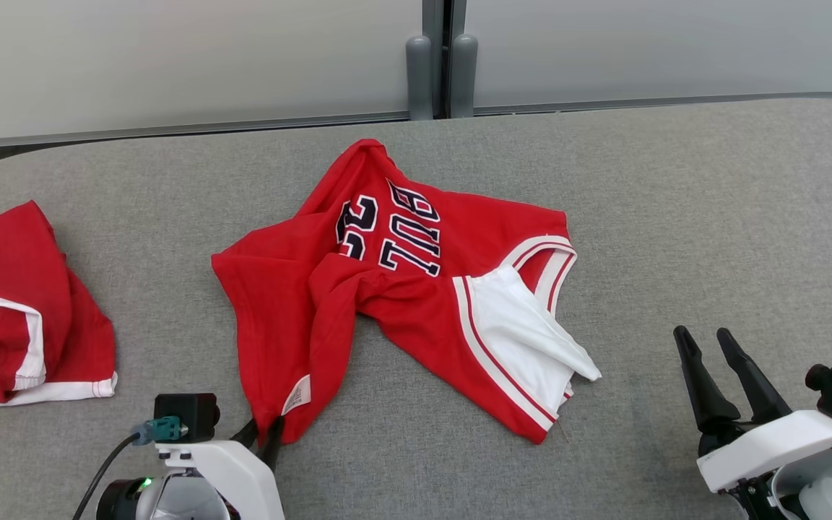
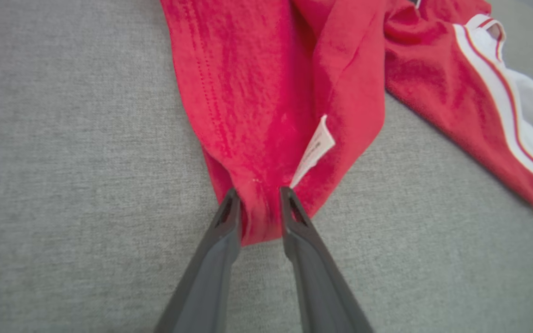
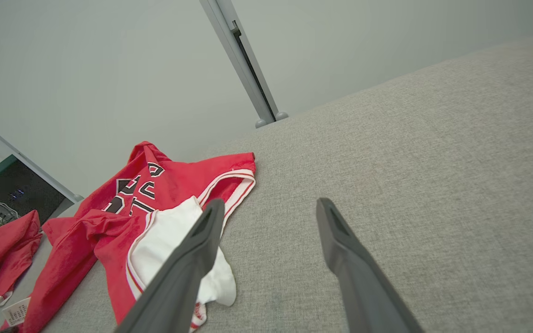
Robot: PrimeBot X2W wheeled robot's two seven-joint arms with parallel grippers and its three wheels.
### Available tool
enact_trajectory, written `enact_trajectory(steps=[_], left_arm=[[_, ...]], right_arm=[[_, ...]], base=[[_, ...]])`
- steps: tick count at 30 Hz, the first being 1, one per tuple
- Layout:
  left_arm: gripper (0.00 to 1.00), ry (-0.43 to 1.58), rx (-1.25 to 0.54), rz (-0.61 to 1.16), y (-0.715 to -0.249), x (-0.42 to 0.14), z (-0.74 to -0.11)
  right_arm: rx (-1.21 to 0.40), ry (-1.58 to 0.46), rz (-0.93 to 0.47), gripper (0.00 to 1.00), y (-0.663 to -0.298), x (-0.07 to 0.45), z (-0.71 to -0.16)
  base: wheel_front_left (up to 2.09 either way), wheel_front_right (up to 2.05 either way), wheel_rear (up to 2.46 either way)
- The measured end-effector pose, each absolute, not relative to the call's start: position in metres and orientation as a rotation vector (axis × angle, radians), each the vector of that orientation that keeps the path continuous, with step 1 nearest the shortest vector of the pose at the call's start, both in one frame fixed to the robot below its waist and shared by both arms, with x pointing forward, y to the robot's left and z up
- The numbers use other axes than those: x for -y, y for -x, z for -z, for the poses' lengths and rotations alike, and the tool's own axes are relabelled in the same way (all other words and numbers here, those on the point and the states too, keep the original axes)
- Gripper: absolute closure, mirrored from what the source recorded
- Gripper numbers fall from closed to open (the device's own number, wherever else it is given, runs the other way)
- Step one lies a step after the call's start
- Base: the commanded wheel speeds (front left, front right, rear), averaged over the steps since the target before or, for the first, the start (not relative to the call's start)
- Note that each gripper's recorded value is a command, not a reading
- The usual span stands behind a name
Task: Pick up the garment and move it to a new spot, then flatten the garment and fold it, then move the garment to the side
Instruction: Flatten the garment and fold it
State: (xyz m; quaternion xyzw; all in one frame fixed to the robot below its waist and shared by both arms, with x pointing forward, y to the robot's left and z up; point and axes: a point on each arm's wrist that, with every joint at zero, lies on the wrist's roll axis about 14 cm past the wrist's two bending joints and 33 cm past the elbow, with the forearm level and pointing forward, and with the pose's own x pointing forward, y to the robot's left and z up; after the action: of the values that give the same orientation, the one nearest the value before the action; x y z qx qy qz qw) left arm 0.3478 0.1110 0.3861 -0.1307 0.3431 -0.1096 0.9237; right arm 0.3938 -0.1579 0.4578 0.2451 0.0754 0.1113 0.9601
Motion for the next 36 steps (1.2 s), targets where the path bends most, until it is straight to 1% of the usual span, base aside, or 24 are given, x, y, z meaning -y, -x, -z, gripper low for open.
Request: enact_trajectory(steps=[1,2,3,8,14,20,25,26,27,28,31,36], left_arm=[[0.62,0.269,-0.702,0.221,-0.349,-0.112,-0.386],[0.85,0.268,-0.697,0.218,-0.35,-0.113,-0.386],[1.0,0.27,-0.691,0.217,-0.352,-0.113,-0.387],[1.0,0.278,-0.646,0.198,-0.358,-0.118,-0.394],[1.0,0.255,-0.552,0.128,-0.36,-0.147,-0.413],[1.0,0.242,-0.583,0.022,-0.334,-0.184,-0.407],[1.0,0.252,-0.616,-0.041,-0.318,-0.2,-0.399],[0.81,0.251,-0.625,-0.051,-0.315,-0.202,-0.397],[0.07,0.248,-0.636,-0.057,-0.313,-0.203,-0.394],[0.0,0.247,-0.643,-0.06,-0.311,-0.204,-0.391],[0.0,0.265,-0.633,-0.056,-0.312,-0.199,-0.391],[0.0,0.228,-0.542,-0.079,-0.323,-0.205,-0.409]], right_arm=[[-0.154,-0.498,-0.224,0.0,-0.394,0.158,-0.457],[-0.154,-0.498,-0.223,0.0,-0.394,0.158,-0.457],[-0.153,-0.499,-0.223,0.0,-0.394,0.158,-0.457],[-0.152,-0.499,-0.229,0.0,-0.397,0.156,-0.458],[-0.145,-0.499,-0.257,0.0,-0.401,0.147,-0.462],[-0.145,-0.492,-0.297,0.0,-0.404,0.135,-0.464],[-0.14,-0.482,-0.318,0.0,-0.406,0.131,-0.468],[-0.14,-0.481,-0.321,0.0,-0.405,0.13,-0.468],[-0.142,-0.479,-0.323,0.0,-0.405,0.13,-0.468],[-0.144,-0.477,-0.327,0.0,-0.405,0.129,-0.467],[-0.155,-0.476,-0.347,0.0,-0.404,0.123,-0.467],[-0.184,-0.471,-0.372,0.0,-0.402,0.115,-0.465]], base=[[0.0,0.0,0.0],[0.0,0.0,0.0],[0.0,0.0,0.0],[0.0,0.0,0.0],[0.0,0.0,0.0],[0.0,0.0,0.0],[0.0,0.0,0.0],[0.0,0.0,0.0],[0.0,0.0,0.0],[0.0,0.0,0.0],[0.0,0.0,0.0],[0.0,0.0,0.0]])
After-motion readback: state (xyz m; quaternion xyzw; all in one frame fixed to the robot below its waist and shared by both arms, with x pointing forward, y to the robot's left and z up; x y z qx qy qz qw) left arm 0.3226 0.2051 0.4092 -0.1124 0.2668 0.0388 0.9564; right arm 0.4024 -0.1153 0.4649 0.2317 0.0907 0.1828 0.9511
